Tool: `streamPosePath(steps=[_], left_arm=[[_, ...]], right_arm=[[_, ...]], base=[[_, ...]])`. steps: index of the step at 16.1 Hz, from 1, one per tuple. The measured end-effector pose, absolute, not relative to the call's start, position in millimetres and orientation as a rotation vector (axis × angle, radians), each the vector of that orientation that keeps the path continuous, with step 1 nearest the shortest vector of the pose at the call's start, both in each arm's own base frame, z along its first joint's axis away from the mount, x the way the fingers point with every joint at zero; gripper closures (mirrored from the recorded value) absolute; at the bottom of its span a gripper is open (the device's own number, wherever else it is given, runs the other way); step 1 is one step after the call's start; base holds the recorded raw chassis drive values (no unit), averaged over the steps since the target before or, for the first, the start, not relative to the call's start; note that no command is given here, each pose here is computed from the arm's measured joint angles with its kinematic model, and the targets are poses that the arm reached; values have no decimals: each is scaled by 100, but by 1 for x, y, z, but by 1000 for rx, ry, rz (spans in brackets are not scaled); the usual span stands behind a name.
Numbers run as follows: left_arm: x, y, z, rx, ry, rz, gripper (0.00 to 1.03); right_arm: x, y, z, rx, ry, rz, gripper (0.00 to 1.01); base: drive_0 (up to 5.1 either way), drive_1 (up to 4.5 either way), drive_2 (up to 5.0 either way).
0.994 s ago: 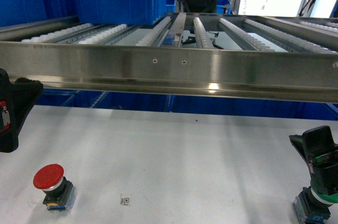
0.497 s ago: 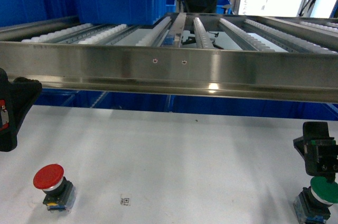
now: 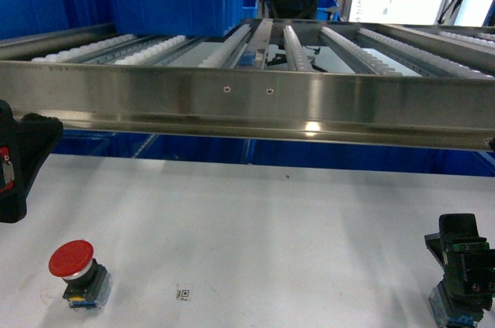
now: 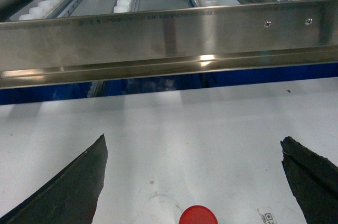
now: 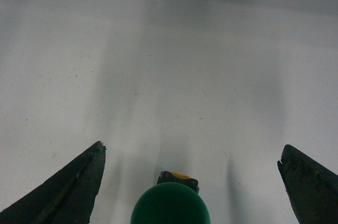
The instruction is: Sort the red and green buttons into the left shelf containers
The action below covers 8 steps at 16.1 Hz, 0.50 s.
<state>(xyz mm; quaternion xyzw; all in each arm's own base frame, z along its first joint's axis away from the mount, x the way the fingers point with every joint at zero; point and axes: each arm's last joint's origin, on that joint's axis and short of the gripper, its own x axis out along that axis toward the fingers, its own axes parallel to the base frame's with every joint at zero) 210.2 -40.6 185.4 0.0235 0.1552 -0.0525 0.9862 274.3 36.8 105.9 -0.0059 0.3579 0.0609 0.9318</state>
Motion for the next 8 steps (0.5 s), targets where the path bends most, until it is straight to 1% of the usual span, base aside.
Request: streamPosePath(steps=[1, 4, 8], left_arm=[[210, -41, 185, 47, 312, -106, 5], [210, -41, 185, 47, 312, -106, 5], [210, -41, 185, 47, 312, -106, 5]], right_arm=[[274, 38, 103, -15, 734, 130, 3], [267, 43, 85, -30, 791, 140, 3], [266, 43, 67, -33, 826, 137, 3]], base=[[0, 0, 0], [0, 0, 0], [0, 0, 0]])
